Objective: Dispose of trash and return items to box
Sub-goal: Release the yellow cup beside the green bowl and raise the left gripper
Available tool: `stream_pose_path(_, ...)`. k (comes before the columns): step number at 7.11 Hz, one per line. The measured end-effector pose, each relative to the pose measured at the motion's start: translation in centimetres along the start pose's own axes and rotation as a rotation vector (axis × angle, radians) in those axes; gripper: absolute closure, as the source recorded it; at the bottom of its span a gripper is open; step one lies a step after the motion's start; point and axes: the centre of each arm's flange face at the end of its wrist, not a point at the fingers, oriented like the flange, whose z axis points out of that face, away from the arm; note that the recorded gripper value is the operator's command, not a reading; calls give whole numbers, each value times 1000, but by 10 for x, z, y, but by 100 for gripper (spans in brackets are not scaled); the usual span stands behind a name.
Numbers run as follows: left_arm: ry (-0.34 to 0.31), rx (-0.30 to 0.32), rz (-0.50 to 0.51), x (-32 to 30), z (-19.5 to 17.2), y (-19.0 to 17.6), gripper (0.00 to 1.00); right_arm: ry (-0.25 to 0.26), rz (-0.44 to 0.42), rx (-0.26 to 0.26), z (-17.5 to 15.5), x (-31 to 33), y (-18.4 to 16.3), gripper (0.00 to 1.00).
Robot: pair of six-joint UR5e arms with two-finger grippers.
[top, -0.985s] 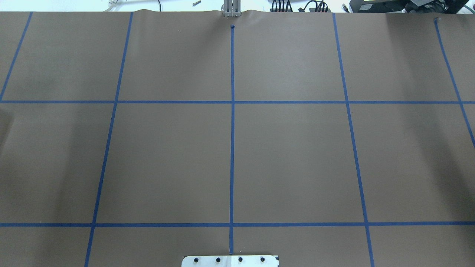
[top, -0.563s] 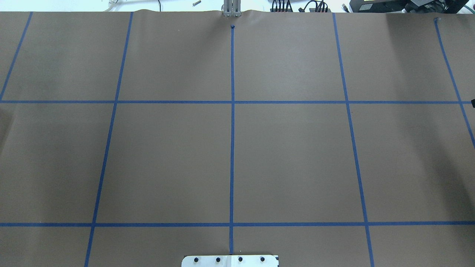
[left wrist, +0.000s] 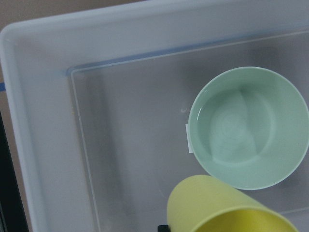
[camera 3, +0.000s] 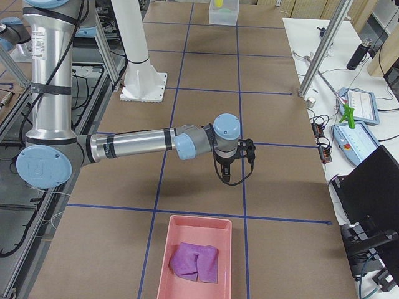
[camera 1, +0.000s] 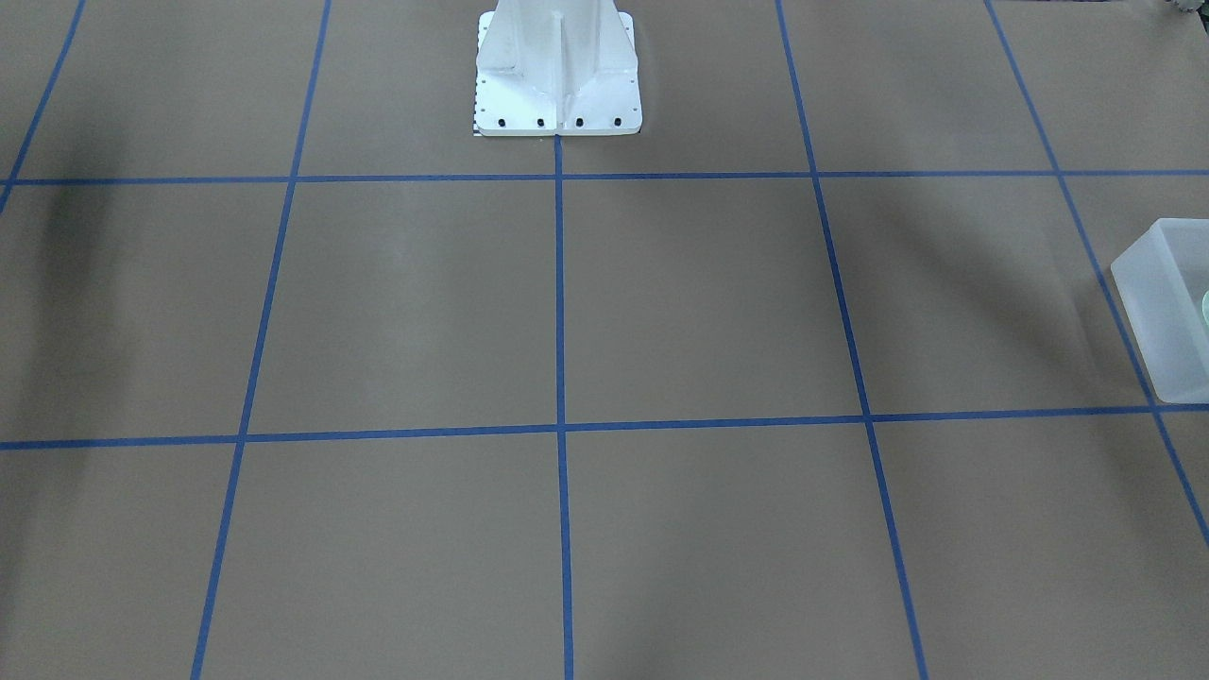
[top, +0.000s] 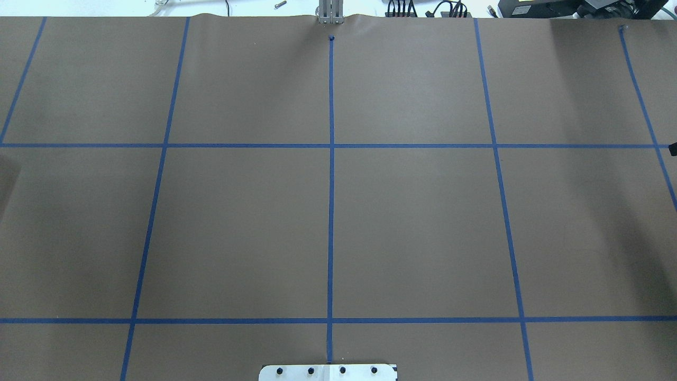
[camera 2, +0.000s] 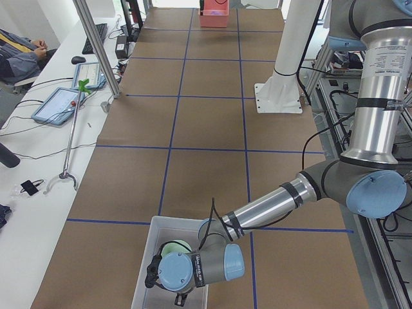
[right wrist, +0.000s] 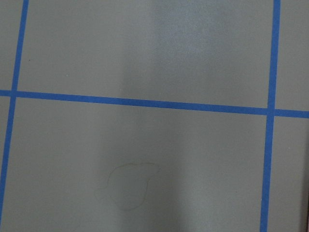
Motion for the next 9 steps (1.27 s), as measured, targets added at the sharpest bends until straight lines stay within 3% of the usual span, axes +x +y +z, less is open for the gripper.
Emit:
stream_pose_path(4, 2, -10, -76, -21, 17, -5, 100, -1, -2, -1, 1, -1, 0, 0)
stream_pose_path(6, -3, 1, -90, -25, 22, -4, 73, -2, -3, 0, 0, -2, -1, 0)
stream_pose_path(7, -3, 0, -94, -26, 23, -3, 47, -2, -3, 0, 0, -2, -1, 0)
stream_pose_path(8, -3, -2, -97, -27, 24, -1, 30, -1, -2, -1, 0, -2, -1, 0)
stream_pose_path(9, -3, -1, -97, -27, 24, -2, 22, -1, -2, -1, 1, -1, -1, 0)
